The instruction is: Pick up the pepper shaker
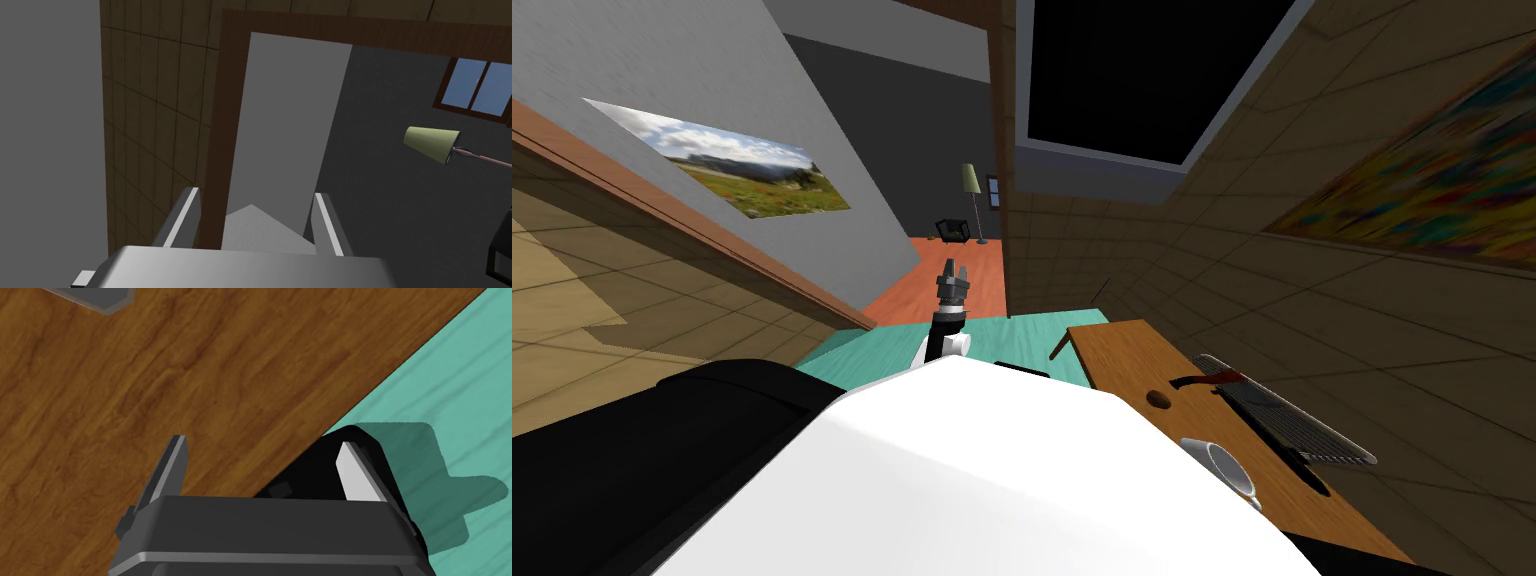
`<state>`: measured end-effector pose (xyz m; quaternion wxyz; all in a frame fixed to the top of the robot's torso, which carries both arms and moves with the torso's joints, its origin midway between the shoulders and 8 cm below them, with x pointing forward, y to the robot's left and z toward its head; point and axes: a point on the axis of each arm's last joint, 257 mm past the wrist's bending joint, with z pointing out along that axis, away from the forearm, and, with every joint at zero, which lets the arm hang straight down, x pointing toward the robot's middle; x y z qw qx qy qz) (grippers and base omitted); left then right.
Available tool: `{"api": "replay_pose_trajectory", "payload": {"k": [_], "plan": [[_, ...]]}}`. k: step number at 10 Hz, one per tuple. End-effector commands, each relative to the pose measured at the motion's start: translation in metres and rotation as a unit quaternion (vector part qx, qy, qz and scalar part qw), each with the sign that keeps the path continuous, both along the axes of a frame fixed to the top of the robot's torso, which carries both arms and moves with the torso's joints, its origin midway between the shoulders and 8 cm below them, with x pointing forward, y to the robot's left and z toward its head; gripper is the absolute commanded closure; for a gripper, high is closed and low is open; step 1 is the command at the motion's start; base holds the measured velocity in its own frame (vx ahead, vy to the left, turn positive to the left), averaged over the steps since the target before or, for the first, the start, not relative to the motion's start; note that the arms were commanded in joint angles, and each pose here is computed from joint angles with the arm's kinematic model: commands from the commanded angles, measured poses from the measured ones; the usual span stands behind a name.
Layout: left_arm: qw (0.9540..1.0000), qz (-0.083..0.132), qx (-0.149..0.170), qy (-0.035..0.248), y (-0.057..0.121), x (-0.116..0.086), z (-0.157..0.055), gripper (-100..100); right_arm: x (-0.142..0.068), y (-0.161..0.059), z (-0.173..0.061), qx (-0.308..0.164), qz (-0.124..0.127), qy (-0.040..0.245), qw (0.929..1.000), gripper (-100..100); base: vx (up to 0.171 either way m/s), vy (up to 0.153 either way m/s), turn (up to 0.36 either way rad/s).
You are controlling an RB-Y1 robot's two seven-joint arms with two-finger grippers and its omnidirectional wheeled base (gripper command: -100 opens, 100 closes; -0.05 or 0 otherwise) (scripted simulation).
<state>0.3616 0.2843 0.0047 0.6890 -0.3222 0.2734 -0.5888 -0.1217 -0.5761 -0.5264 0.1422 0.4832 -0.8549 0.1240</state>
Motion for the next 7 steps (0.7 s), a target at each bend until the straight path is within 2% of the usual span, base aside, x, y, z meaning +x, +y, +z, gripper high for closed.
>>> {"api": "replay_pose_trajectory", "payload": {"k": [1, 2, 4, 5, 6, 7], "plan": [[1.0, 0.0, 0.0, 0.0, 0.0, 0.0, 0.0, 0, -0.01, -0.021, 0.008, -0.014, 0.012, 0.013, 0.9997, -100, 0.11, -0.096, 0.086], [1.0, 0.0, 0.0, 0.0, 0.0, 0.0, 0.0, 0, -0.01, -0.021, 0.008, -0.014, 0.012, 0.013, 0.9997, -100, 0.026, -0.042, -0.024], [1.0, 0.0, 0.0, 0.0, 0.0, 0.0, 0.0, 0, -0.025, -0.053, 0.026, -0.042, 0.038, 0.041, 0.9975, -100, 0.031, -0.051, 0.182], [1.0, 0.0, 0.0, 0.0, 0.0, 0.0, 0.0, 0, -0.036, -0.072, 0.038, -0.059, 0.052, 0.06, 0.9951, -100, 0.054, -0.14, 0.226], [1.0, 0.0, 0.0, 0.0, 0.0, 0.0, 0.0, 0, -0.028, -0.06, 0.03, -0.048, 0.042, 0.048, 0.9968, -100, 0.026, -0.08, 0.057], [1.0, 0.0, 0.0, 0.0, 0.0, 0.0, 0.0, 0, -0.028, -0.063, 0.032, -0.051, 0.045, 0.051, 0.9964, 0, 0.005, -0.014, -0.004]]}}
